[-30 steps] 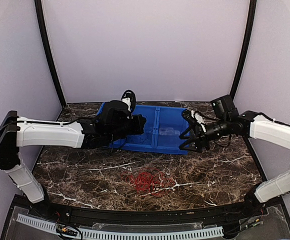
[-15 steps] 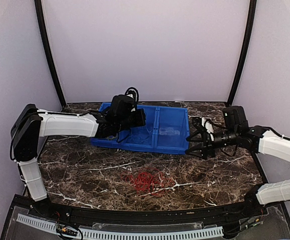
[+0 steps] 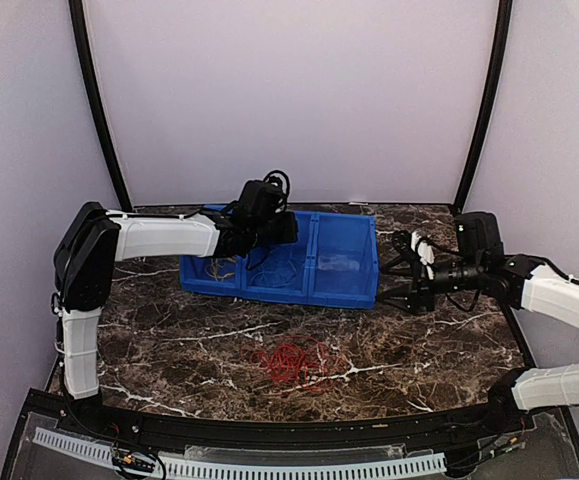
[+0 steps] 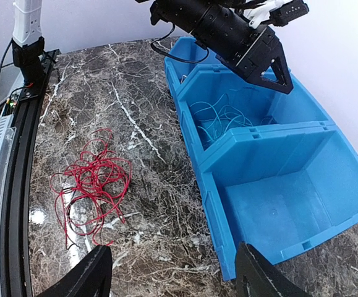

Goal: Untangle the cables

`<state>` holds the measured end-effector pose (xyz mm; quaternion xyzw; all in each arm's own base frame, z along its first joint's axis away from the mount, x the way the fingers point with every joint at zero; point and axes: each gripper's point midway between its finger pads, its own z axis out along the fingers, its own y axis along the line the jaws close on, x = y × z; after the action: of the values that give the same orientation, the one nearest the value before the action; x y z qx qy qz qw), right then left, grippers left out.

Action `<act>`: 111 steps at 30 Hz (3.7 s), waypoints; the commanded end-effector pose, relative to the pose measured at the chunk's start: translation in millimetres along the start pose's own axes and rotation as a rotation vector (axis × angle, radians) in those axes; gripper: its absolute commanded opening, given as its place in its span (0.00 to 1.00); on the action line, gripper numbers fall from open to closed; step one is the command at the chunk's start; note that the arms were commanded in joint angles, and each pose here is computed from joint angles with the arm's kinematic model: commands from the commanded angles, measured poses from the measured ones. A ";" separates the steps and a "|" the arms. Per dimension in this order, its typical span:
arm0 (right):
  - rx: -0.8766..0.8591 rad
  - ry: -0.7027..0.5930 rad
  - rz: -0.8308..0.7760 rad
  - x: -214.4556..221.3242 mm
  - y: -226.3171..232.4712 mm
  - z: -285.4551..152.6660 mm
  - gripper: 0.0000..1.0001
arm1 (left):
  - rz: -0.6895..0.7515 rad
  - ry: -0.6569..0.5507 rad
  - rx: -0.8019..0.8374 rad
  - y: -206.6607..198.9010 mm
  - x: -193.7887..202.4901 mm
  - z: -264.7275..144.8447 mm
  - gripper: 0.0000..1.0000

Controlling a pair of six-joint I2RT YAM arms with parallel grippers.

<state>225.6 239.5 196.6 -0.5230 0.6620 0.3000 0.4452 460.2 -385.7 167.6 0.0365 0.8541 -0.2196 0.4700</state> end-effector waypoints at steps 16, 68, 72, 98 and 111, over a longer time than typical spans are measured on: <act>0.068 0.010 -0.054 5.7 -15.2 -3.2 0.73 | 0.082 -0.053 0.203 -25.8 -24.9 -111.1 0.38; -0.566 0.498 -0.261 62.1 118.6 77.5 0.63 | 0.020 0.403 0.320 17.7 192.7 -197.4 0.36; -0.554 0.524 -0.252 64.9 120.2 84.7 0.63 | 0.074 0.310 0.408 0.5 181.7 -210.1 0.36; -0.593 0.299 -0.257 -67.7 123.6 52.7 0.00 | 0.541 -0.363 0.660 -128.5 171.3 -209.0 0.60; -0.333 -0.101 -0.307 -211.2 31.9 -43.4 0.00 | 0.595 -0.272 0.699 -144.6 215.8 -173.7 0.32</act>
<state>195.9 323.5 335.6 -0.6874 0.5338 0.3463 0.3502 170.6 -470.1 116.8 0.3984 0.6201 -0.3365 0.5861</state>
